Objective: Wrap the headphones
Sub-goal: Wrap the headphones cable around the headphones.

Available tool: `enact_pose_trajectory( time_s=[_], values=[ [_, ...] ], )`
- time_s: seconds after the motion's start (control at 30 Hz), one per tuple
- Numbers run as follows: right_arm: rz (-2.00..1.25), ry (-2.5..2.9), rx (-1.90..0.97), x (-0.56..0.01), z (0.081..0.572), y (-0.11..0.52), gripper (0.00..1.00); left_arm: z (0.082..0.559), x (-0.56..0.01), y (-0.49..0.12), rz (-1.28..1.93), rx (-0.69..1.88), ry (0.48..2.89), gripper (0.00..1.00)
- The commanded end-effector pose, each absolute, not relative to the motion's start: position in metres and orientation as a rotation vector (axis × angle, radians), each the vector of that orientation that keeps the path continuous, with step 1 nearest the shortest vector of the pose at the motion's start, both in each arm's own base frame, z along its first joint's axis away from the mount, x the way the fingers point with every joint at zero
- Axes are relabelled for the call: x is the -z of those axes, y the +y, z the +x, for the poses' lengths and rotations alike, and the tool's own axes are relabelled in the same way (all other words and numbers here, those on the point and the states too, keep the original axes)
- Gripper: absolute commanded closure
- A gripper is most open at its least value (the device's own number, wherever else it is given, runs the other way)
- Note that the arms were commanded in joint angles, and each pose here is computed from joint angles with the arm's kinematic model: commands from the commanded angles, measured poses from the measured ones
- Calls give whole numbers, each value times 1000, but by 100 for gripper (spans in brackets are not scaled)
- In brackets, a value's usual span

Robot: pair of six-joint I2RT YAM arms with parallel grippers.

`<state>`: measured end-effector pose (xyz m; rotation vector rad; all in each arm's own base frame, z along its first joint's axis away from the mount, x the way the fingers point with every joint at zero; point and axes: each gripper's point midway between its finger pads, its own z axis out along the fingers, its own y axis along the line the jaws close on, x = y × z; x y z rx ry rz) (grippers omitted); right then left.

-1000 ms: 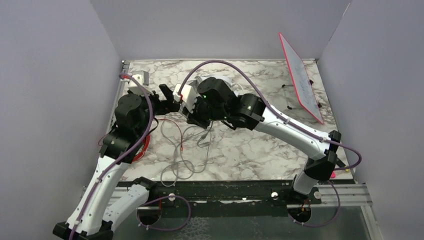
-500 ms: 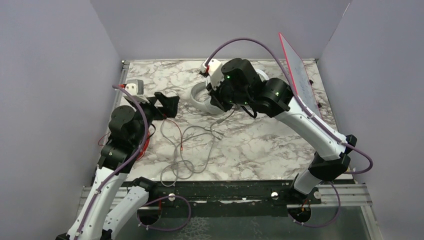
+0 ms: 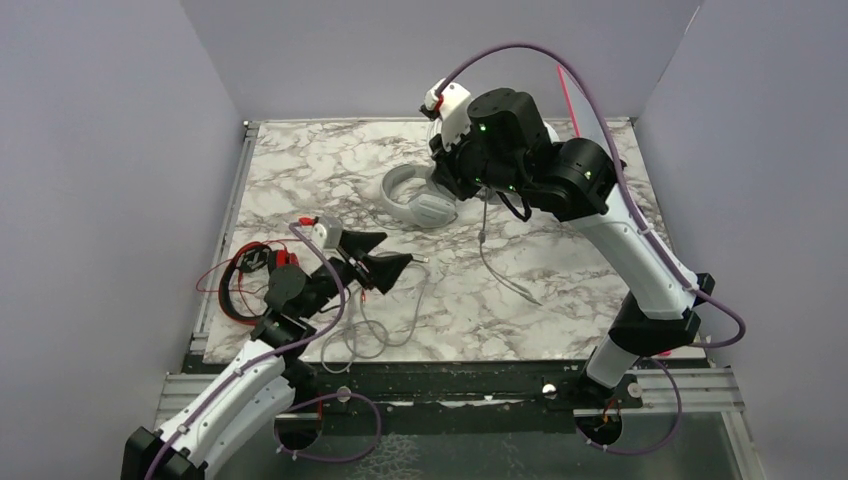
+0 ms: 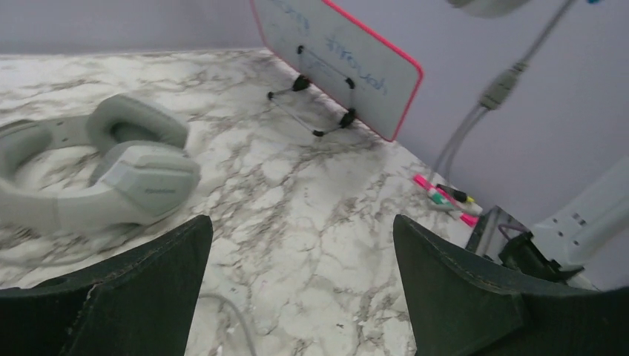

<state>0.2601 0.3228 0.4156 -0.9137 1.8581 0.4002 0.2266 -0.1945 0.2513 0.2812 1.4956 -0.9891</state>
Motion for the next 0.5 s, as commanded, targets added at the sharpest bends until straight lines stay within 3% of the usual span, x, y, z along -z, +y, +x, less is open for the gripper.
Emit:
enact_pose_trajectory(
  time_s=[0.0,0.17,0.47],
  values=[
    [-890,1847,-362,-423,265,318,99,202,-286,-232,432,1037,1231,11],
    [-893,1841,-376,-426,263,319,99,194,-276,-268,462,1076,1170,10],
    [-906,1838,-388,-427,264,324,99,215,-250,-252,378,928,1180,13]
  ],
)
